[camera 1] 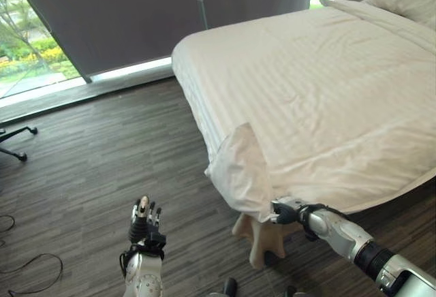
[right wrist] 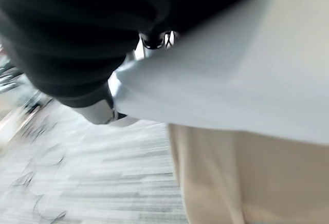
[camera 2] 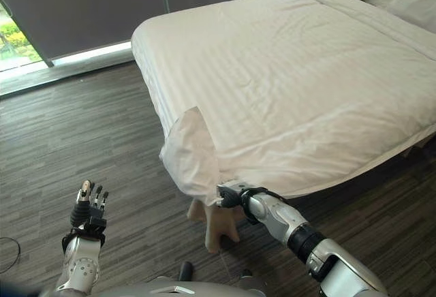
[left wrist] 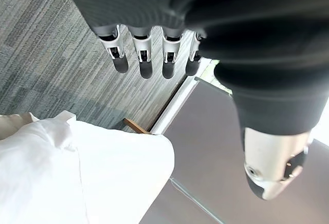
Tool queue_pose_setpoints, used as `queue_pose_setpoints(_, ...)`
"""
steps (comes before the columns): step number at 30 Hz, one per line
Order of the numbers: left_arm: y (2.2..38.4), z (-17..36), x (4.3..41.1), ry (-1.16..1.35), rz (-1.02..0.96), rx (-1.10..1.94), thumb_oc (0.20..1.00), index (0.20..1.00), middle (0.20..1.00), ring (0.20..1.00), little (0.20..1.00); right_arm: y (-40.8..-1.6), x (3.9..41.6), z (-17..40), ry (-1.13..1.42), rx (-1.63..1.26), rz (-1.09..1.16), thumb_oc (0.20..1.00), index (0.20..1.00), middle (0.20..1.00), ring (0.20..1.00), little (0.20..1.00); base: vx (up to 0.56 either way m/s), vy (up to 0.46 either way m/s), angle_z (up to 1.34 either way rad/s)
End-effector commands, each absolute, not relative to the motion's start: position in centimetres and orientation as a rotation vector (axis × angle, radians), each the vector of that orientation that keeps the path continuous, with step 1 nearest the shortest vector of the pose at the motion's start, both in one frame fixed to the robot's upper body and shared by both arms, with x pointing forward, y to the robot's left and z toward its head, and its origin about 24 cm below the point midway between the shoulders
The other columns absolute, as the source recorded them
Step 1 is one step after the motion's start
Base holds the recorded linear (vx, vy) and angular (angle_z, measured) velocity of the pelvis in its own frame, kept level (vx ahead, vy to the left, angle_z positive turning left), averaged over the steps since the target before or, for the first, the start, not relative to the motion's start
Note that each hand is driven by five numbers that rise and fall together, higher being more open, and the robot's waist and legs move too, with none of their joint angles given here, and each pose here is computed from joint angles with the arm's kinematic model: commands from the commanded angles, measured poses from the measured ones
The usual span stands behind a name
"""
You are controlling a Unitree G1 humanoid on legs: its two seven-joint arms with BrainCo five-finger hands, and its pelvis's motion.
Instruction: Making the bed.
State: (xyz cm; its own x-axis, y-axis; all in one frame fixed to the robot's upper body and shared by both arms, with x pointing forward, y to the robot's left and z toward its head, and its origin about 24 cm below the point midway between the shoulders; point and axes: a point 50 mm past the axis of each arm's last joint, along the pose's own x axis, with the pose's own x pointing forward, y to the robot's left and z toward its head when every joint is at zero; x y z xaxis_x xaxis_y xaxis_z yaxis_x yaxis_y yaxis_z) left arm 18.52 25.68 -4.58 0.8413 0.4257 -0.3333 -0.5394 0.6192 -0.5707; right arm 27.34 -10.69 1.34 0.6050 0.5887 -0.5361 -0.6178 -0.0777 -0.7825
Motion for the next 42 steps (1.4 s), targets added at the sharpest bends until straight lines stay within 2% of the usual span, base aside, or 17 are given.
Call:
queue_pose_setpoints(1,27.8,-1.4,19.9,0.018,0.513,-0.634,1.0,1.0,1.0,1.0,1.0,-3.4,25.4,7.2,-0.369,-1.107,1.226,0.2,0.2,0.2,0.2,0.2,0.01,0.006,-0.04)
queue_pose_setpoints(5,27.8,-1.3,20.0,0.011,0.5,-0.642,1.0,1.0,1.0,1.0,1.0,-3.9,24.9,9.4,-0.462,-1.175,1.269,0.2,0.2,0.2,0.2,0.2,0.0,0.0,0.0)
queue_pose_setpoints(8,27.9,-1.5,19.8,0.014,0.505,-0.653,1.0,1.0,1.0,1.0,1.0,-5.0,24.7,8.6,-0.44,-1.261,1.287,0.2,0.2,0.2,0.2,0.2,0.0,0.005,0.01)
queue_pose_setpoints(11,27.9,-1.5,20.1,0.014,0.505,-0.66,1.0,1.0,1.0,1.0,1.0,-7.3,24.6,6.6,-0.423,-1.5,1.289,0.2,0.2,0.2,0.2,0.2,0.01,0.016,0.22)
queue_pose_setpoints(14,27.9,-1.3,20.4,0.013,0.493,-0.649,1.0,1.0,1.0,1.0,1.0,-8.7,24.5,4.5,-0.365,-1.609,1.308,0.2,0.2,0.2,0.2,0.2,0.02,0.013,0.19)
queue_pose_setpoints(20,28.0,-1.6,20.4,0.008,0.505,-0.664,1.0,1.0,1.0,1.0,1.0,-15.1,20.9,-3.5,0.043,-1.69,1.385,0.2,0.2,0.2,0.2,0.2,0.03,0.003,0.21)
queue_pose_setpoints(25,27.7,-2.0,20.3,0.021,0.515,-0.674,1.0,1.0,1.0,1.0,1.0,-18.5,16.3,-9.1,0.399,-1.622,1.404,0.2,0.2,0.2,0.2,0.2,0.02,0.004,0.04)
queue_pose_setpoints(26,27.7,-2.0,20.3,0.023,0.513,-0.672,1.0,1.0,1.0,1.0,1.0,-18.5,16.2,-9.2,0.4,-1.62,1.402,0.2,0.2,0.2,0.2,0.2,0.0,0.0,0.0)
queue_pose_setpoints(28,27.1,-1.9,20.7,0.029,0.49,-0.669,1.0,1.0,1.0,1.0,1.0,-21.4,13.1,-12.4,0.692,-1.587,1.367,0.2,0.2,0.2,0.2,0.2,0.02,0.003,0.01)
queue_pose_setpoints(29,26.9,-1.8,20.9,0.03,0.478,-0.664,1.0,1.0,1.0,1.0,1.0,-21.9,12.2,-13.2,0.765,-1.584,1.356,0.467,0.467,0.467,0.467,0.467,0.0,0.0,0.0)
queue_pose_setpoints(30,26.4,-1.6,21.2,0.029,0.452,-0.658,1.0,1.0,1.0,1.0,1.0,-23.6,10.9,-14.0,0.904,-1.564,1.304,1.0,1.0,1.0,1.0,1.0,0.0,0.0,0.0)
queue_pose_setpoints(36,25.9,-1.5,21.5,0.036,0.419,-0.656,1.0,1.0,1.0,1.0,1.0,-26.7,8.1,-14.7,1.164,-1.436,1.145,1.0,1.0,1.0,1.0,1.0,0.01,-0.002,-0.02)
queue_pose_setpoints(38,26.0,-1.7,21.2,0.041,0.419,-0.658,1.0,1.0,1.0,1.0,1.0,-28.3,8.2,-14.2,1.248,-1.272,0.922,1.0,1.0,1.0,1.0,1.0,0.03,-0.003,-0.14)
queue_pose_setpoints(39,26.0,-1.8,21.0,0.047,0.425,-0.664,1.0,1.0,1.0,1.0,1.0,-29.1,9.0,-13.8,1.26,-1.201,0.796,1.0,1.0,1.0,1.0,1.0,0.0,-0.003,-0.34)
queue_pose_setpoints(40,26.3,-1.9,20.8,0.052,0.443,-0.669,1.0,1.0,1.0,1.0,1.0,-30.3,11.4,-12.5,1.202,-1.106,0.604,1.0,1.0,1.0,1.0,1.0,0.0,-0.015,-0.39)
queue_pose_setpoints(42,26.6,-1.9,20.7,0.052,0.46,-0.664,1.0,1.0,1.0,1.0,1.0,-31.1,14.9,-10.1,1.065,-0.966,0.436,1.0,1.0,1.0,1.0,1.0,0.0,-0.019,-0.35)
